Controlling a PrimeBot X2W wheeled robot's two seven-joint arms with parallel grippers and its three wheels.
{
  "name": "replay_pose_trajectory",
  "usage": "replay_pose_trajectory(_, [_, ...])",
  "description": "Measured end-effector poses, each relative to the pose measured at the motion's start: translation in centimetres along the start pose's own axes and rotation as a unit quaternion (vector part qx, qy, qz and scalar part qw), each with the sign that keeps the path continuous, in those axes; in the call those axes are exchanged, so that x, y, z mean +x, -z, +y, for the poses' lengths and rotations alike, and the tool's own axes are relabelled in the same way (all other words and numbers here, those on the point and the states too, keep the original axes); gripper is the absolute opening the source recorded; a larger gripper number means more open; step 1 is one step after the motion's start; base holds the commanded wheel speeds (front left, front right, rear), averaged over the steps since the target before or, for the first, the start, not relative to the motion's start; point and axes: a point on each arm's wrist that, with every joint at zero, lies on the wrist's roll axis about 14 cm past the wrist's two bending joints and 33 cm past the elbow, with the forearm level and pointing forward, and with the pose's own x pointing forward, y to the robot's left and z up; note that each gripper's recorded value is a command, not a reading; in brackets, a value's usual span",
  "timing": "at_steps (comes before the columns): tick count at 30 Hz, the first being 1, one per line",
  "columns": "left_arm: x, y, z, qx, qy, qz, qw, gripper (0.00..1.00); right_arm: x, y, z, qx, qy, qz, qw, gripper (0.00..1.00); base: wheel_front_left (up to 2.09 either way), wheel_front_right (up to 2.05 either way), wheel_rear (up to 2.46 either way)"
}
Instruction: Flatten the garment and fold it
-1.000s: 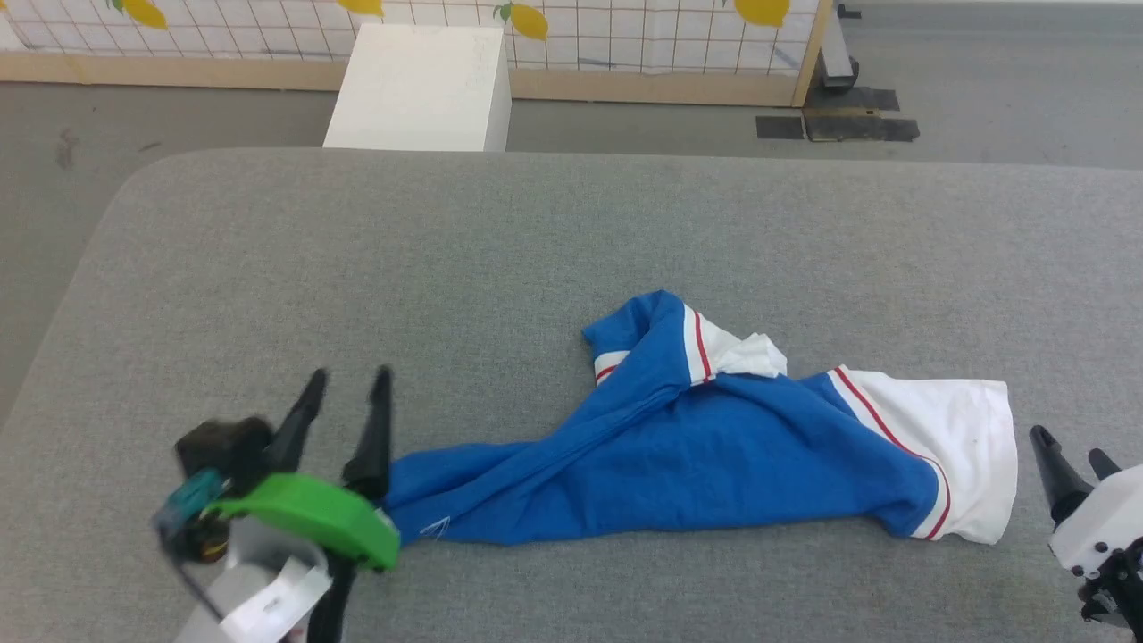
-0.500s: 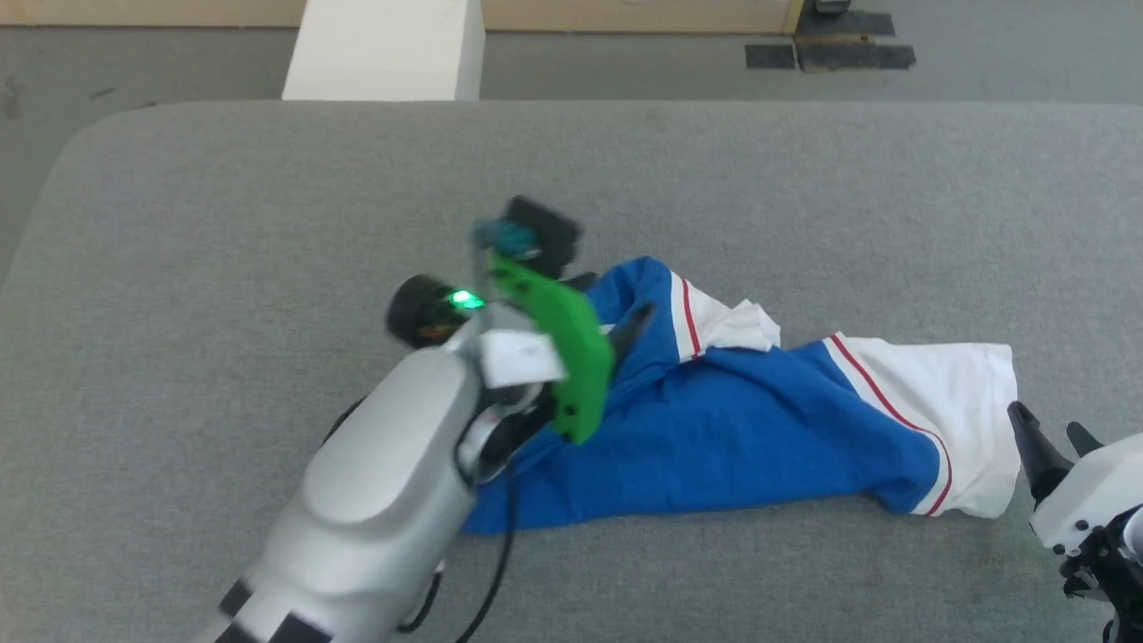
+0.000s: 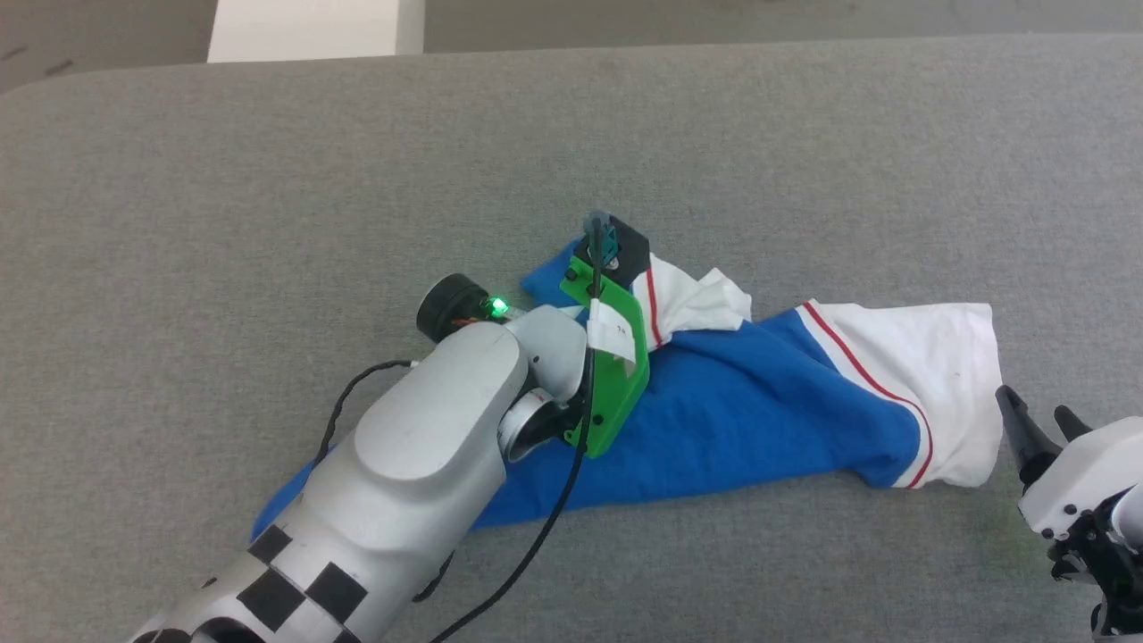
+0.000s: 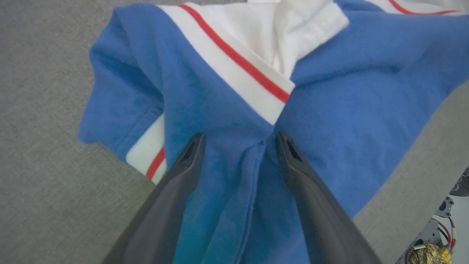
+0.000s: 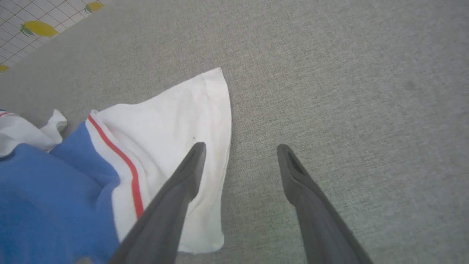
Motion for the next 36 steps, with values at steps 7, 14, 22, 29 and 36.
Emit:
replay_pose_trajectory(7, [0.5, 0.2, 0.0, -0.025, 0.013, -0.004, 1.000, 0.00, 0.2, 0.4, -0.4, 0.002, 0.005, 0.003, 1.000, 1.00, 0.00, 0.00, 0.00])
replay_pose_trajectory(14, [-1.7, -3.1, 1.1, -0.088, 0.020, -0.097, 0.991, 0.00, 0.4, 0.4, 0.5, -0.004, -0.006, 0.004, 1.000, 1.00, 0.00, 0.00, 0.00])
replay_pose_trajectory(22, [-7.9, -4.2, 6.9, -0.199, -0.054, -0.227, 0.952, 0.00, 0.2, -0.5, 2.6, -0.019, -0.031, -0.005, 0.999, 1.00, 0.00, 0.00, 0.00])
replay_pose_trajectory(29, [-13.4, 4.8, 13.0, -0.358, -0.170, -0.273, 0.876, 0.00, 0.3, -0.8, 4.9, -0.034, -0.059, -0.006, 0.998, 1.00, 0.00, 0.00, 0.00])
replay_pose_trajectory(36, [-12.7, 16.6, 10.1, -0.497, -0.200, -0.202, 0.820, 0.00, 0.5, -0.7, 6.4, -0.043, -0.077, -0.002, 0.996, 1.00, 0.00, 0.00, 0.00])
